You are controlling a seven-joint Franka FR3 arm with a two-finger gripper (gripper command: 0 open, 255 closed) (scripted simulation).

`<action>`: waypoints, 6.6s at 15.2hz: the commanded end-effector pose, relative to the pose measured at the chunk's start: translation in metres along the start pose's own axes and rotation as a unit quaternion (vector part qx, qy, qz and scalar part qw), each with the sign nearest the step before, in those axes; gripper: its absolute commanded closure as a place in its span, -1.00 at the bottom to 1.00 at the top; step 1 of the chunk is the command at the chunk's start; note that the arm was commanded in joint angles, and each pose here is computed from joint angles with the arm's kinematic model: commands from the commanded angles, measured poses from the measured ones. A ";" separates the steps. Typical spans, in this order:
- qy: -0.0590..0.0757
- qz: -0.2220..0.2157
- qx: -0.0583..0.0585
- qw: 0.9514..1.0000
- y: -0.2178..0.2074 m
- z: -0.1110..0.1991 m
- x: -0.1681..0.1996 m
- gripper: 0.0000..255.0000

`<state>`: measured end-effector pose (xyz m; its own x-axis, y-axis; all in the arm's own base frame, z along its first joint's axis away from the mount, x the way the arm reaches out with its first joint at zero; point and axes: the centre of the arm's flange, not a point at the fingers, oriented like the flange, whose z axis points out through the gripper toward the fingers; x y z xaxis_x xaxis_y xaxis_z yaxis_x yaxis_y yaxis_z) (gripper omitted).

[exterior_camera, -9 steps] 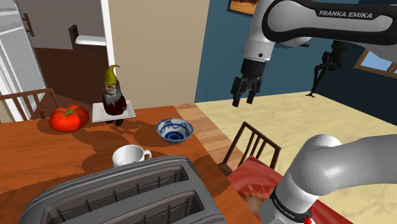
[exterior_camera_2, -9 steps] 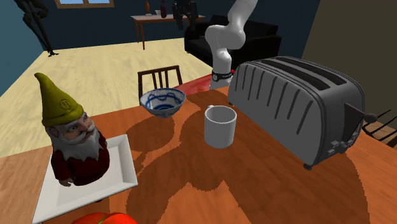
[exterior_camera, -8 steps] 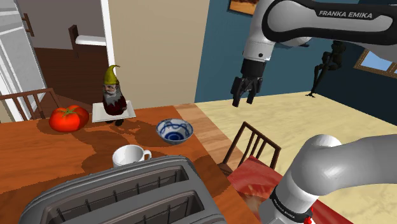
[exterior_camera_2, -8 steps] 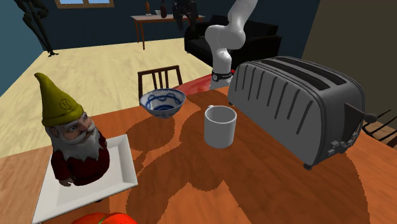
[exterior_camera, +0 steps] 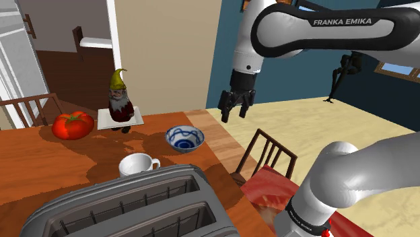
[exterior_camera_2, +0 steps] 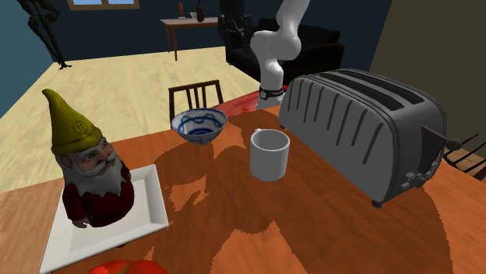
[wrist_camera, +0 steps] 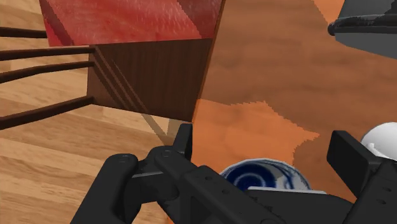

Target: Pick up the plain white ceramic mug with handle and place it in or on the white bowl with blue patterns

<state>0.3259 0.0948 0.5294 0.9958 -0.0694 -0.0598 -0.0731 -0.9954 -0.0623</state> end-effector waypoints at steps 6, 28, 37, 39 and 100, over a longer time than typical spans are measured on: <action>0.010 -0.007 -0.007 1.000 -0.081 0.035 0.027 -1.00; 0.040 -0.029 -0.032 0.998 -0.340 0.147 0.106 -1.00; 0.040 -0.029 -0.032 0.998 -0.338 0.187 0.110 -1.00; 0.040 -0.029 -0.032 0.998 -0.338 0.187 0.110 -1.00; 0.040 -0.029 -0.032 0.998 -0.135 -0.009 0.160 1.00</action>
<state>0.4938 0.2317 0.5341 0.9996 -0.0163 0.0221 -0.0163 -0.9999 0.0015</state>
